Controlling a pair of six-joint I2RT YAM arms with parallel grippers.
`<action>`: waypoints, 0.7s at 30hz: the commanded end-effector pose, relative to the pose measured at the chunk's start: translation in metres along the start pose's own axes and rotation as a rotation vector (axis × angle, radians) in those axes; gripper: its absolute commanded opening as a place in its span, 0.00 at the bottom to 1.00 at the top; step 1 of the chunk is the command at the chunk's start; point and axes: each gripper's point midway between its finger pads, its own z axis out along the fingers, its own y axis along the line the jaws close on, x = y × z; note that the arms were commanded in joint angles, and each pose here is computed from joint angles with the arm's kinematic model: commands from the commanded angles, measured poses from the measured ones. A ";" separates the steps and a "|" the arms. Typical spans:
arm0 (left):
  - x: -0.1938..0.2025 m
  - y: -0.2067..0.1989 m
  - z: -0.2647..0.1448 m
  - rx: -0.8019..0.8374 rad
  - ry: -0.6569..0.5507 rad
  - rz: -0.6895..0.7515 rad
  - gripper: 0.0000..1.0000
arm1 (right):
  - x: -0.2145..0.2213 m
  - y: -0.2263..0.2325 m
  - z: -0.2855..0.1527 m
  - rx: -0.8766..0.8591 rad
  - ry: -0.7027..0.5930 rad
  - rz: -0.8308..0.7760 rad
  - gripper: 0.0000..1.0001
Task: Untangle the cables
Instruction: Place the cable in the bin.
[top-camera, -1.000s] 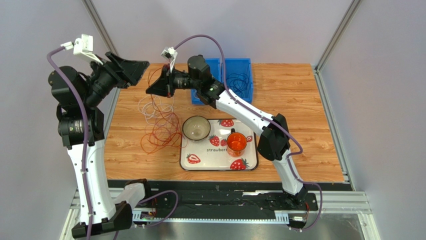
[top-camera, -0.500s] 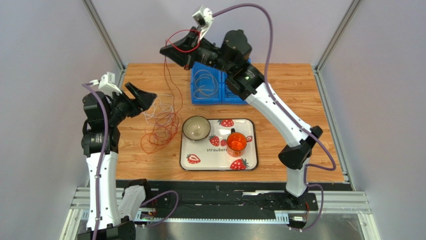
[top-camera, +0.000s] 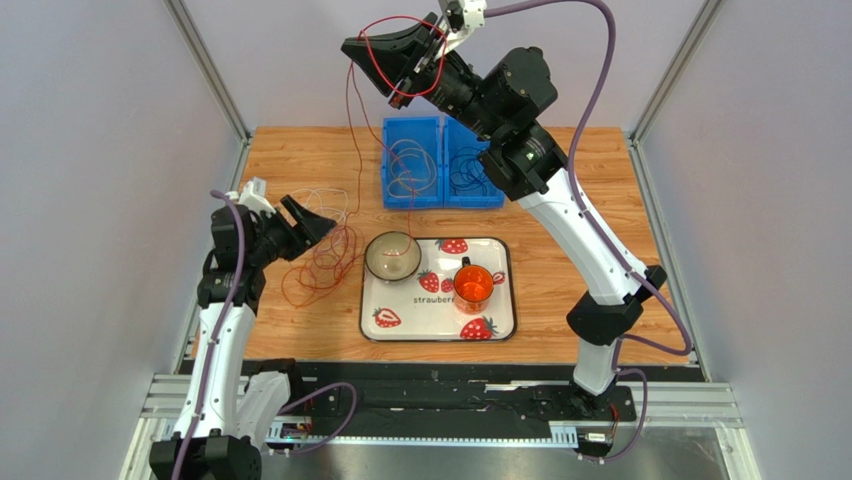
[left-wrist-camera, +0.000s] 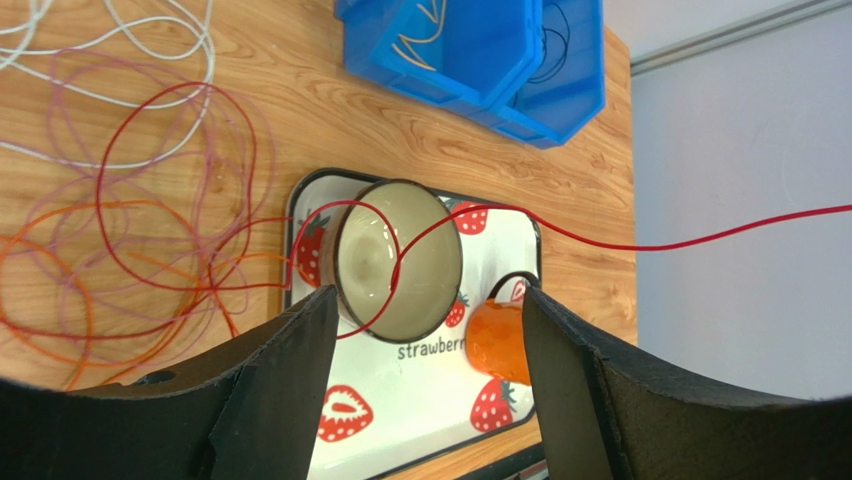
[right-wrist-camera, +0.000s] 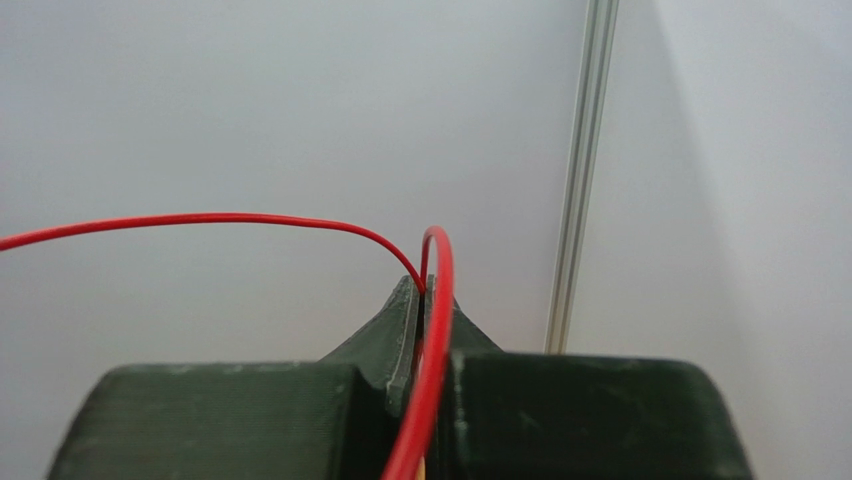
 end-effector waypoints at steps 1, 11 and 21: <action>-0.006 -0.010 0.016 0.038 -0.045 0.030 0.75 | -0.058 0.002 -0.007 0.037 -0.128 -0.094 0.00; 0.029 0.025 0.055 -0.077 0.039 0.012 0.63 | -0.075 0.002 -0.014 0.056 -0.156 -0.126 0.00; 0.049 0.064 0.083 -0.203 0.098 0.000 0.35 | -0.103 0.007 -0.025 0.068 -0.195 -0.176 0.00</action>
